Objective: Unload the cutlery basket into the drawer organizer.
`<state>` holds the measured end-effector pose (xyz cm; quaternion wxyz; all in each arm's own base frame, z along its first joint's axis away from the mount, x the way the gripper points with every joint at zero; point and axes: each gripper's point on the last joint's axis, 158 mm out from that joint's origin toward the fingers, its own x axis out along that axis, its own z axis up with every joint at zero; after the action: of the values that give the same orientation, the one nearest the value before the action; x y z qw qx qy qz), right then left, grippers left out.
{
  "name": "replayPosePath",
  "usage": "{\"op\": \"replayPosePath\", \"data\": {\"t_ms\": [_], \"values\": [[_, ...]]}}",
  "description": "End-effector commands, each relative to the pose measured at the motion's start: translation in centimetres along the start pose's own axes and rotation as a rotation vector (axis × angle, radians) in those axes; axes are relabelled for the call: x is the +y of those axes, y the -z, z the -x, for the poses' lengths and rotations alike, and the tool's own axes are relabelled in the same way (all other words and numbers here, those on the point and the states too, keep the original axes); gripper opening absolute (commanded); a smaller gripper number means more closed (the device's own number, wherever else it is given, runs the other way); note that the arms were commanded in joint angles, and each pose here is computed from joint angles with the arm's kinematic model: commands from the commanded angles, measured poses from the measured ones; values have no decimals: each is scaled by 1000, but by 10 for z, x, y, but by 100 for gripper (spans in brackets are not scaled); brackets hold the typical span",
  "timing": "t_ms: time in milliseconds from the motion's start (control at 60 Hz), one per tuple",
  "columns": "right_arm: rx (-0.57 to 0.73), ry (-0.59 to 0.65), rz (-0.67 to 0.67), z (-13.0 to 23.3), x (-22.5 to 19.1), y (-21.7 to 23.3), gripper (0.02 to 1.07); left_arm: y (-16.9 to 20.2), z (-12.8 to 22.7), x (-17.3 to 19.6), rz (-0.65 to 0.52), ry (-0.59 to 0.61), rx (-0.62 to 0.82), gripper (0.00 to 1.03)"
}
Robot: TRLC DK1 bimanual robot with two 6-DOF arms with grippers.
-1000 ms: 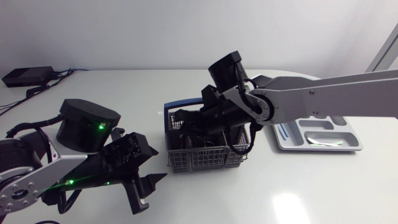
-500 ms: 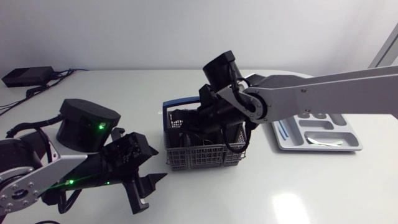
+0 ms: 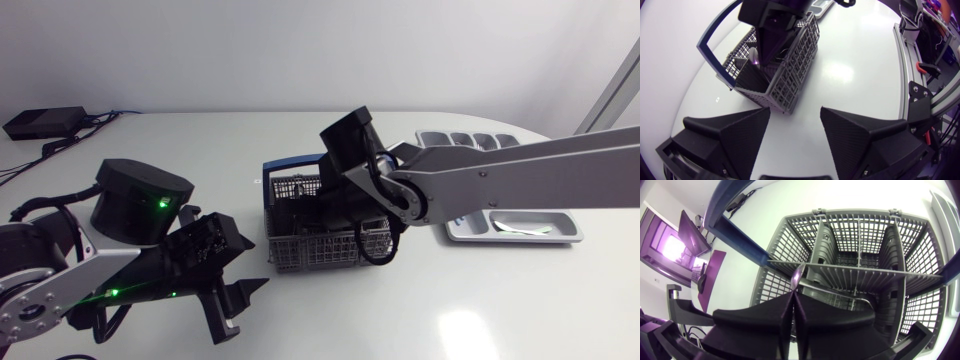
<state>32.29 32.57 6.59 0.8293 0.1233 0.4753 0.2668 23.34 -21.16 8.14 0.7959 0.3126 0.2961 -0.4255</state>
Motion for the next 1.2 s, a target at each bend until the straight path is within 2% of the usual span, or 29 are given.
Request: {"op": "replayPosePath", "data": {"t_ms": [0,150,283,433,567,600,617,650,683,1183], "values": [[47,79,7,1,-29,25,8,9,-1,-7,0,10,14,71],[8,71,53,11,-25,22,8,7,-1,-11,-9,16,12,71],[-107,34,136,35,-4,7,8,8,-1,-10,-10,12,16,71],[-192,20,190,45,5,3,8,6,0,-11,-11,10,14,71],[-202,29,194,45,3,2,8,7,-1,-12,-11,12,18,71],[-199,25,193,45,4,2,11,6,0,-12,-12,12,17,71],[-189,25,191,44,4,2,25,6,0,-12,-12,12,17,71],[-162,30,191,43,4,6,43,6,0,-11,-12,11,15,71],[-145,27,183,42,5,7,50,6,0,-12,-13,12,15,71],[-174,38,69,28,-4,-13,50,7,-5,-13,-12,11,12,71]]}}
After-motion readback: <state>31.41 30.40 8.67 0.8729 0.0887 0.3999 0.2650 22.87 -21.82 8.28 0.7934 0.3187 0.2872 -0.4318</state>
